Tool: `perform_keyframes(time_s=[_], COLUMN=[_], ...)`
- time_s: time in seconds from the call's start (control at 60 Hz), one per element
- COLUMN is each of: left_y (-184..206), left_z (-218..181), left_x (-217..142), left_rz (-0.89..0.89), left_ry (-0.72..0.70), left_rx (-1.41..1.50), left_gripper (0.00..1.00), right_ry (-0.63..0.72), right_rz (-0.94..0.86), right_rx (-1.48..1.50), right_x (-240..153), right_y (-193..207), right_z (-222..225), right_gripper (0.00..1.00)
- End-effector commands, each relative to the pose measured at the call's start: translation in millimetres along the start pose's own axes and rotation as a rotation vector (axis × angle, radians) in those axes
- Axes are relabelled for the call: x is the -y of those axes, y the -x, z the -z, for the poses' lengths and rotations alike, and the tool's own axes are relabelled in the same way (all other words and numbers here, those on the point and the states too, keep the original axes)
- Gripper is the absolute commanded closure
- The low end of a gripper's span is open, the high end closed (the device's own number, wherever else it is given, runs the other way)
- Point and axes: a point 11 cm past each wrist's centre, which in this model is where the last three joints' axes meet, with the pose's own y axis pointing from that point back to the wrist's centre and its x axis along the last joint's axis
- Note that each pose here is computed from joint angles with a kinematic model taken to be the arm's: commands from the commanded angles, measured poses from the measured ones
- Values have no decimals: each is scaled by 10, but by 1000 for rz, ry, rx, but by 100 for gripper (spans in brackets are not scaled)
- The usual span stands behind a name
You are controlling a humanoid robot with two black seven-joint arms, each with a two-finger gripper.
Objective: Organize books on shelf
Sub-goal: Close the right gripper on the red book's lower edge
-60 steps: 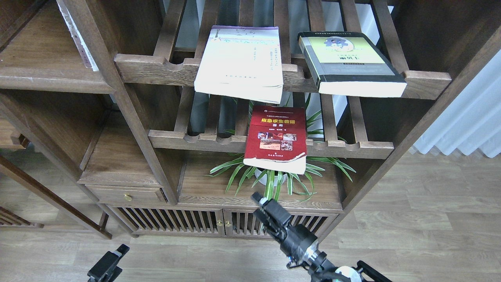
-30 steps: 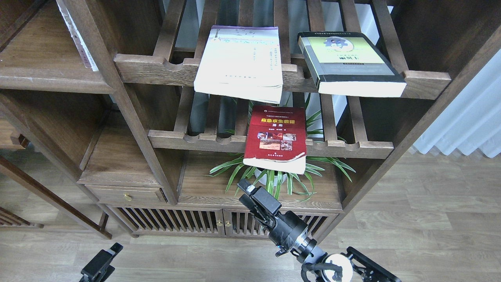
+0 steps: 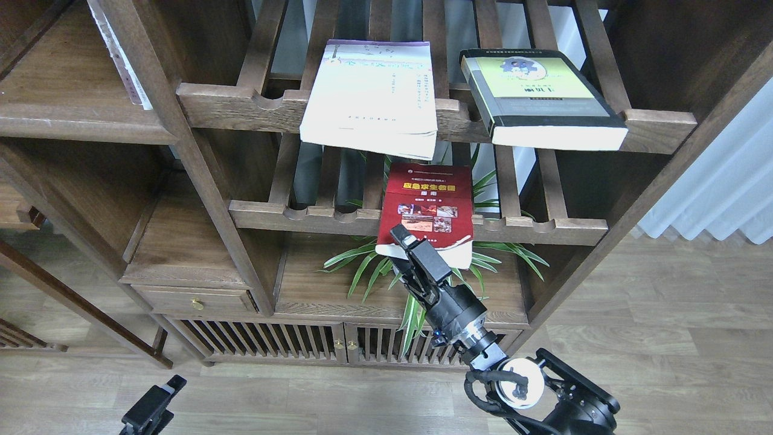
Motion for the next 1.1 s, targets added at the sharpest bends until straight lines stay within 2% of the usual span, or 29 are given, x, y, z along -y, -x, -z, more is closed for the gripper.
perform_keyframes(time_s=[0.0,0.25,0.45,0.667,0.75,0.867,1.083], left_y=[-4,-21,3,4,5,20,96], left_z=[-50,-267,-507,-552,-556,-650,-942], left_x=[-16,-98,-158,-177,-178,-190,-260], left_rz=[-3,-17,-20,-23,-23,-20,2], left_ry=[10,41,84,91,93,119,206], left_rx=[6,38,67,74,74,74,70], left_gripper=[0,0,0,0,0,0,0], right_ry=[-9,-122,-164,-151,-146,-161,-146], right_rz=[-19,-5,-6,-27,-36,-47,-61], right_rx=[-11,-17,-7,2,5,20,26], right_x=[2,59,38,-37,-67,-134,-181], right_y=[-57,-7,-11,-81,-109,-147,-190], right_z=[51,294,361,283,256,246,186], right_gripper=[1,3,22,31,42,82,92])
